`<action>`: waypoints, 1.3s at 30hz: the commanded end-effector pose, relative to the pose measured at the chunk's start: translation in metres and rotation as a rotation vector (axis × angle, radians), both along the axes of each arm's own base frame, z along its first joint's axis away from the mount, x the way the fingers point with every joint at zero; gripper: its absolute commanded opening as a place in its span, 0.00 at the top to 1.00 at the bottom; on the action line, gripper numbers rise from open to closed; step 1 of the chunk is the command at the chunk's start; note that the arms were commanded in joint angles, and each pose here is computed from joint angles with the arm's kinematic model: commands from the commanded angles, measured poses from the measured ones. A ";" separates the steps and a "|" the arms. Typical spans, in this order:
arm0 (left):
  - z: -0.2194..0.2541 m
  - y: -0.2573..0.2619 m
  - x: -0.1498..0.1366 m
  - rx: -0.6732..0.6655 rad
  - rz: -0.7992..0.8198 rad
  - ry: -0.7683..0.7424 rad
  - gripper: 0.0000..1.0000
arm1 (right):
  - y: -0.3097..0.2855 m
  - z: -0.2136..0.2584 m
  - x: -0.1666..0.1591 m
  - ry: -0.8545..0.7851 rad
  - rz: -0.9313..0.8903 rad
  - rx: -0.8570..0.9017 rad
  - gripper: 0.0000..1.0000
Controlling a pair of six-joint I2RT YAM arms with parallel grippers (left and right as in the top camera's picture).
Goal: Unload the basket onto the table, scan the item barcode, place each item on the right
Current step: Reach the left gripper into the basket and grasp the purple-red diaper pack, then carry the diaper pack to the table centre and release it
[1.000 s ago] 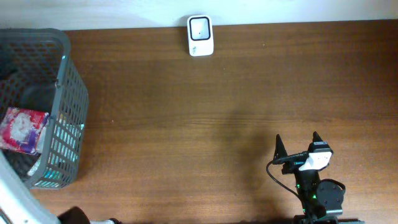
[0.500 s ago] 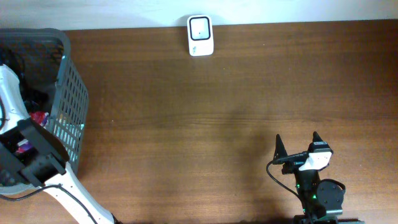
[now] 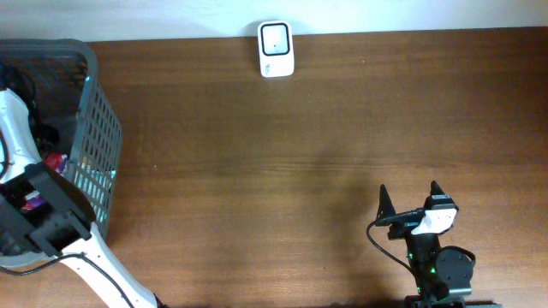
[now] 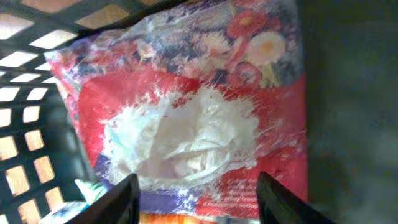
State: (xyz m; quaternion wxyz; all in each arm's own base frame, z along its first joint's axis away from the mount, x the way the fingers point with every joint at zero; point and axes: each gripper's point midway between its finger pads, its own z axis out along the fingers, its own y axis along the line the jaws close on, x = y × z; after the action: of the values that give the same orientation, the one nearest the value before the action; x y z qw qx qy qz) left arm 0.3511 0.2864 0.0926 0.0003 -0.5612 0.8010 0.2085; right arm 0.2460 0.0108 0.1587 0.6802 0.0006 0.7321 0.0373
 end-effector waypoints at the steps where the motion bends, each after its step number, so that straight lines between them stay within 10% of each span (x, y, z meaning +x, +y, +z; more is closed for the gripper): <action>1: -0.036 -0.007 0.003 -0.089 -0.004 0.084 0.39 | 0.001 -0.002 0.000 0.005 0.001 0.003 0.01; 5: 0.054 -0.030 0.040 -0.172 -0.159 -0.219 0.30 | 0.001 -0.003 0.000 0.005 0.001 0.003 0.01; 18: -0.049 0.016 0.006 -0.042 -0.094 -0.051 0.31 | 0.001 -0.003 0.000 0.005 0.001 0.003 0.01; 19: -0.049 0.016 0.006 -0.041 -0.094 -0.053 0.38 | 0.001 -0.002 0.000 0.005 0.002 0.003 0.01; 21: -0.050 0.015 0.005 -0.049 -0.094 -0.047 0.88 | 0.001 -0.003 0.000 0.005 0.001 0.003 0.01; 23: -0.050 0.008 -0.006 -0.080 -0.092 -0.004 1.00 | 0.001 -0.003 0.000 0.005 0.001 0.003 0.01; 28: 0.079 -0.016 0.013 -0.069 -0.125 -0.330 1.00 | 0.001 -0.003 0.000 0.005 0.001 0.003 0.01; 35: 0.301 -0.094 -0.036 0.102 -0.292 -0.914 1.00 | 0.001 -0.003 0.000 0.005 0.001 0.003 0.01; 39: 0.383 -0.201 -0.029 0.026 -0.815 -1.212 1.00 | 0.001 -0.002 0.000 0.005 0.001 0.003 0.01</action>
State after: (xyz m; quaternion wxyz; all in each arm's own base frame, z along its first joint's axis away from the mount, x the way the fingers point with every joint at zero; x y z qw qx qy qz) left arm 0.3176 0.1735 0.4282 0.4698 -0.4232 0.7737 -0.0406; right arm 0.2460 0.0108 0.1587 0.6802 0.0005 0.7321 0.0371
